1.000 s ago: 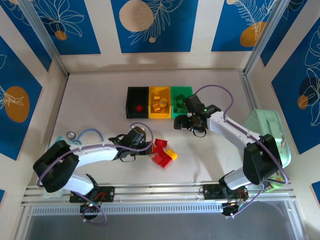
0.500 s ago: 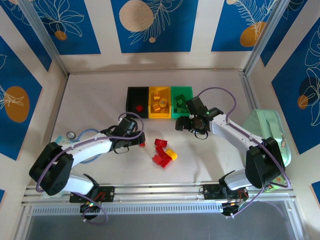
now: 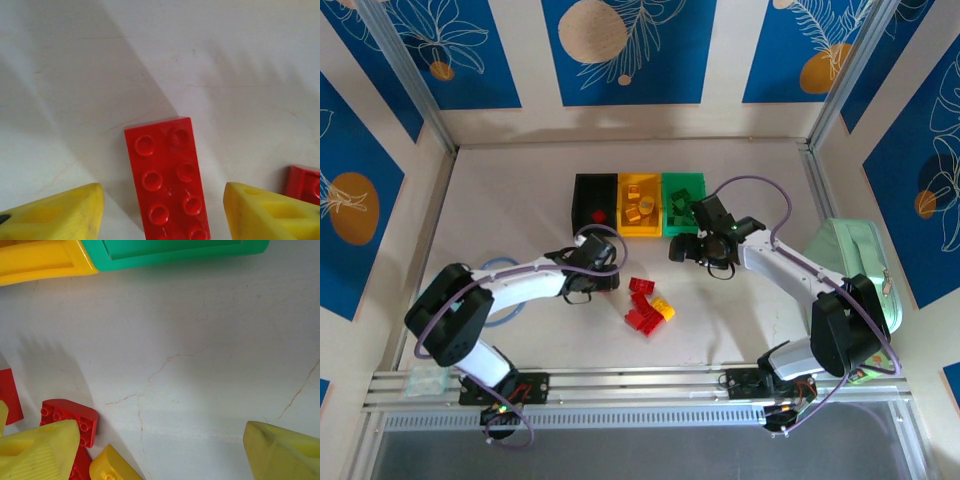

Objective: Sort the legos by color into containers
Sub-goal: Pick up the lego from the center of the table, then place the lego in the container.

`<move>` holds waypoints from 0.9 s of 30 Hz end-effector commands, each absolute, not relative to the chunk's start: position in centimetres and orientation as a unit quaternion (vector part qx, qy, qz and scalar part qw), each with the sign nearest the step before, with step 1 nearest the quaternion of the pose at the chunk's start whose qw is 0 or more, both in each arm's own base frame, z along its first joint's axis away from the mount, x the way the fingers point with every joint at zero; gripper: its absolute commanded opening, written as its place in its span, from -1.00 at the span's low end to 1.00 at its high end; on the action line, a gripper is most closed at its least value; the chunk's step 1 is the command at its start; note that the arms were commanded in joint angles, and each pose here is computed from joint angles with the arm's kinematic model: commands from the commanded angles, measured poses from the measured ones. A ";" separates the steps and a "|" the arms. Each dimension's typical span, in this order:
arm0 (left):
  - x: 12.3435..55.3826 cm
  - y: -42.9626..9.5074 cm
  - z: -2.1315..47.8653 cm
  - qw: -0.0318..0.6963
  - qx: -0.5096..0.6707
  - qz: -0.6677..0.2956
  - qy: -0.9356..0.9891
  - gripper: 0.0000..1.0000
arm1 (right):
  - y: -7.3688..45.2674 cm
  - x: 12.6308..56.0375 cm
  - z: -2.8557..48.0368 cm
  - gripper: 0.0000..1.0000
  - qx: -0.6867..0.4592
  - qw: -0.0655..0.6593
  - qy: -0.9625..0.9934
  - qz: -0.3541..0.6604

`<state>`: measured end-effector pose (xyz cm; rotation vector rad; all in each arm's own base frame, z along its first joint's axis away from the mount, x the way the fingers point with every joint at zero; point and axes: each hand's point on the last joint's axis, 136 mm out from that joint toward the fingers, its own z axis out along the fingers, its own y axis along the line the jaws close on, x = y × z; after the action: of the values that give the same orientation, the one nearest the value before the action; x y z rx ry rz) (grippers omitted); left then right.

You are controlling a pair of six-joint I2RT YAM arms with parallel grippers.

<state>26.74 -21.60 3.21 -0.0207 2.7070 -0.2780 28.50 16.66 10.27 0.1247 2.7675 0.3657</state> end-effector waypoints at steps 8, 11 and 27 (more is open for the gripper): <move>27.2 -20.4 4.4 0.223 0.002 -0.051 0.974 -0.36 | 16.5 28.0 9.7 0.71 0.052 0.165 0.975 0.137; 28.1 -20.7 6.5 0.247 0.008 -0.055 0.968 -0.41 | 16.5 27.9 9.6 0.71 0.052 0.165 0.975 0.138; 38.3 -20.5 15.4 0.329 -0.002 -0.068 0.942 -0.42 | 16.1 26.0 9.6 0.71 0.054 0.165 0.972 0.157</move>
<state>36.77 -21.32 15.24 -0.0352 2.4522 -0.2242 26.67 15.99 9.34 0.1313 2.7723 0.3984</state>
